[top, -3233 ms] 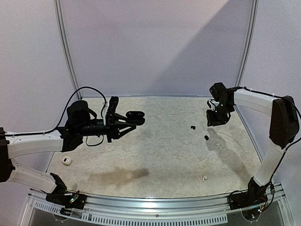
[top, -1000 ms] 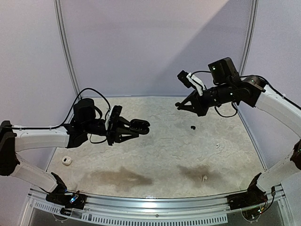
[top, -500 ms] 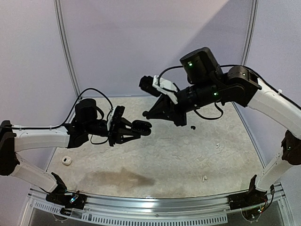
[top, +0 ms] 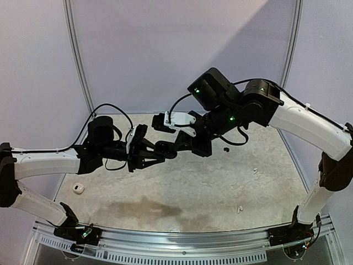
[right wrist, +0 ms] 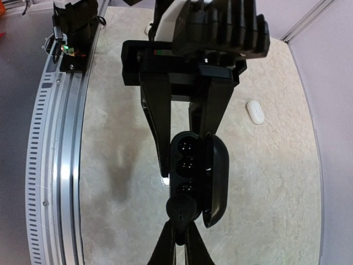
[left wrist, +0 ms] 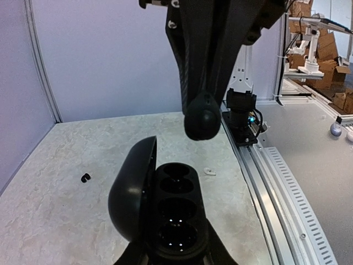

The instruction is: Insert the wireless bluetooth earbuds into the charging case

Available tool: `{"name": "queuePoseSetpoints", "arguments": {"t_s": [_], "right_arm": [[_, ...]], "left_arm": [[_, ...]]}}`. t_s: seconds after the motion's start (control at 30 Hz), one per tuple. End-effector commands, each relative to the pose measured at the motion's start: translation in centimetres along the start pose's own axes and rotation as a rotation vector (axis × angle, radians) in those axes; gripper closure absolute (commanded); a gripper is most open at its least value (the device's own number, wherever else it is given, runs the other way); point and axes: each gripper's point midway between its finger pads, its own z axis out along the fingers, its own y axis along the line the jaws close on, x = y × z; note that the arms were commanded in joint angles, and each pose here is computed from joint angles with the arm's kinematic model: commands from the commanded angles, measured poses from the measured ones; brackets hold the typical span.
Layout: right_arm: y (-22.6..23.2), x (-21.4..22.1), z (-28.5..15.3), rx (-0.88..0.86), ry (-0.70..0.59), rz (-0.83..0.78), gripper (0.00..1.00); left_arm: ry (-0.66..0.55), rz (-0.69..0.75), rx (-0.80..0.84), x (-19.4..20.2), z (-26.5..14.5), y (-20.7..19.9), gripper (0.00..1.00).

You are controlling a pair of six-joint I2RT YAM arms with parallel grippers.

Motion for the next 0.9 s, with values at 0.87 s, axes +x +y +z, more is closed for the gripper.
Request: {"name": "queuePoseSetpoints", "arguments": {"t_s": [0.87], "right_arm": [[-2.4,2.1,3.1,0.089,0.199,-0.153,0.95]], "left_arm": [[-0.043,0.150,-0.006,-1.3,0.3,-0.3,1.00]]}}
